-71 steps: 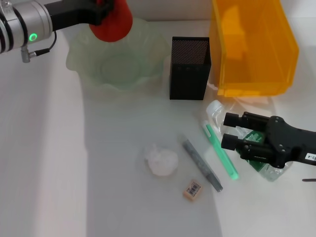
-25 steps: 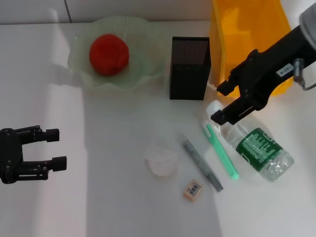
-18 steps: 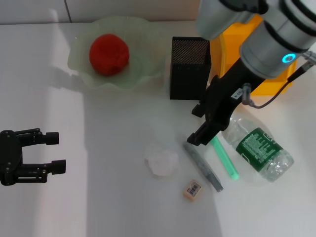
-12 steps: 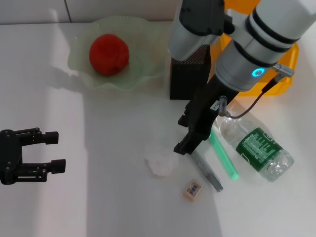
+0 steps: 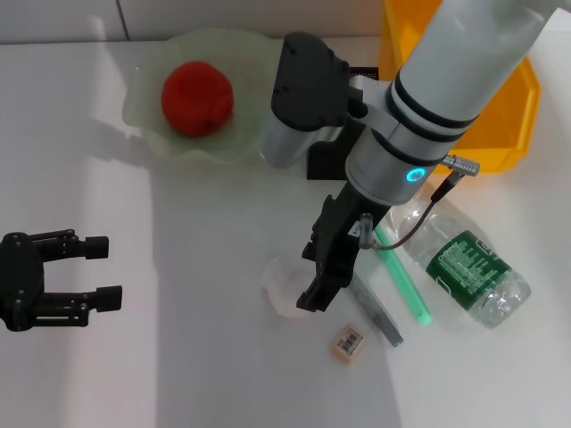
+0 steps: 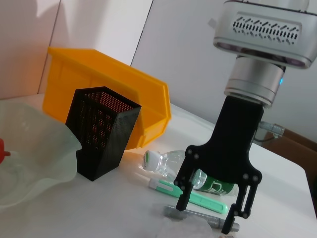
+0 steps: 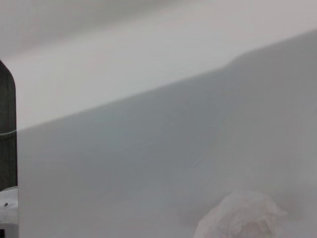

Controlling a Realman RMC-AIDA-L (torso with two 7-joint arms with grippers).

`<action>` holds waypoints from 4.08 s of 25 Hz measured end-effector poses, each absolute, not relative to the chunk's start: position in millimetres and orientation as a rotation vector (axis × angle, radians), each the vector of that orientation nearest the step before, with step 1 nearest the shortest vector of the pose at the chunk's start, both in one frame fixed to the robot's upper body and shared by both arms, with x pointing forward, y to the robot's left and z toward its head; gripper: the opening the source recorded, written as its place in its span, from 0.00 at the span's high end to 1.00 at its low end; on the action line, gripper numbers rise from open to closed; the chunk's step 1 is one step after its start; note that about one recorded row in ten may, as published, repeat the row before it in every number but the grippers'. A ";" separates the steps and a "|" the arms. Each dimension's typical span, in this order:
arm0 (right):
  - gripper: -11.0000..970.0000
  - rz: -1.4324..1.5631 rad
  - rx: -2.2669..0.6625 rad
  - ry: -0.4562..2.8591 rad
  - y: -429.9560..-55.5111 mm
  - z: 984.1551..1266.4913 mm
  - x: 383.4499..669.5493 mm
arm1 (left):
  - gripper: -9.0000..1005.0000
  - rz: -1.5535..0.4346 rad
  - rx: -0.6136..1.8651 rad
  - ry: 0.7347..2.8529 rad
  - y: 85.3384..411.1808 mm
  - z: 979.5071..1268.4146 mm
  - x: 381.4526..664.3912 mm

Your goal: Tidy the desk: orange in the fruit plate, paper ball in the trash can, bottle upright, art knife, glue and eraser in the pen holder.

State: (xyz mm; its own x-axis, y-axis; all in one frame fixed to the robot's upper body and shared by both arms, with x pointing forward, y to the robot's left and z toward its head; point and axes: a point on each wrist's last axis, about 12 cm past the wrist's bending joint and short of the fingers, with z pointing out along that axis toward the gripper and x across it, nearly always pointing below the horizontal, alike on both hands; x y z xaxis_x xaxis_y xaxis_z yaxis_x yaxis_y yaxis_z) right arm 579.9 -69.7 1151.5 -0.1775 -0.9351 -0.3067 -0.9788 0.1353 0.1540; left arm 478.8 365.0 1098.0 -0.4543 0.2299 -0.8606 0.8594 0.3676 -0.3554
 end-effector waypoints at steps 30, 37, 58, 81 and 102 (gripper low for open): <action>0.44 0.576 -1.791 2.208 -90.9 1172.5 576.8 | 0.16 -1.092 0.966 1.917 359.4 1095.0 482.4; 0.44 0.427 -1.409 2.149 -158.2 1248.4 580.9 | 0.16 -1.088 0.967 1.913 359.2 1096.6 484.9; 0.40 0.138 -0.760 2.278 -231.0 1203.6 643.1 | 0.16 -1.103 0.976 1.902 351.4 1101.8 495.4; 0.24 0.152 -0.829 2.280 -216.6 1260.0 596.2 | 0.16 -1.092 0.972 1.907 351.5 1101.2 496.6; 0.14 0.361 -0.914 2.717 -190.9 1173.4 573.3 | 0.16 -1.074 0.964 1.905 345.7 1099.7 503.3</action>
